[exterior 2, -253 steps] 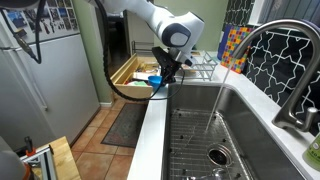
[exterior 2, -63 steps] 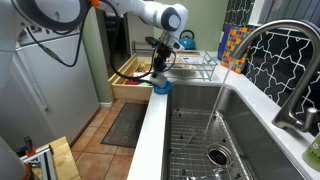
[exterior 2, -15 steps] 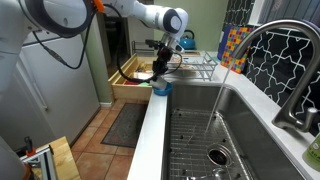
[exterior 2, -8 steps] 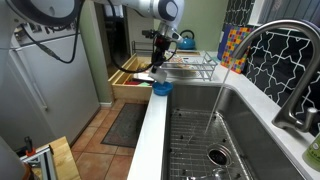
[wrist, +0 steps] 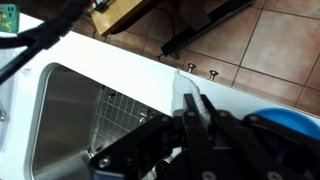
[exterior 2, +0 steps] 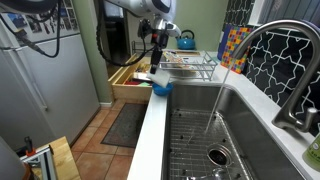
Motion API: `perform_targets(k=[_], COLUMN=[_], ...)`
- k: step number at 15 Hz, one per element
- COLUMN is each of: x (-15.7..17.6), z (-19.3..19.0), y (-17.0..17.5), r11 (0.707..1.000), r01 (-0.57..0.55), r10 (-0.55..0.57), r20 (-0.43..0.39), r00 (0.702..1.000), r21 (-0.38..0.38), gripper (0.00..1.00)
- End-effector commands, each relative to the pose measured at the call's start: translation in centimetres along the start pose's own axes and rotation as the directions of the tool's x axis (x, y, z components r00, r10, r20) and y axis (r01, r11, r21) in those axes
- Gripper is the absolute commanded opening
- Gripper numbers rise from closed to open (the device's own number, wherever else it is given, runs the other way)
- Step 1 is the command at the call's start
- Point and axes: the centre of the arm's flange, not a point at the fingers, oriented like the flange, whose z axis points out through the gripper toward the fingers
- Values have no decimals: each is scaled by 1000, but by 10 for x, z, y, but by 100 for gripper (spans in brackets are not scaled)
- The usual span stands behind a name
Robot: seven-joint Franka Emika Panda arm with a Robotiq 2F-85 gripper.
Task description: Rinse the the blue bowl with running water, remove the white sponge from the drawer and use it to wipe the blue bowl
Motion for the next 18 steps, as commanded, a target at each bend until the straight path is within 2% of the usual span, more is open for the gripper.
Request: perform_targets(k=[1, 2, 3, 7, 12, 18], x=[-9, -9, -11, -15, -17, -9], z=[46, 54, 62, 84, 113, 139], y=[4, -1, -5, -8, -1, 0], r11=[1000, 999, 999, 1000, 998, 997], r01=[30, -7, 24, 9, -2, -55], r10=[-30, 8, -22, -9, 1, 60], r20=[60, 44, 45, 15, -20, -90], r00=[998, 999, 999, 1000, 1000, 994], r21=[-3, -43, -28, -23, -56, 56], gripper=[2, 2, 2, 2, 2, 2])
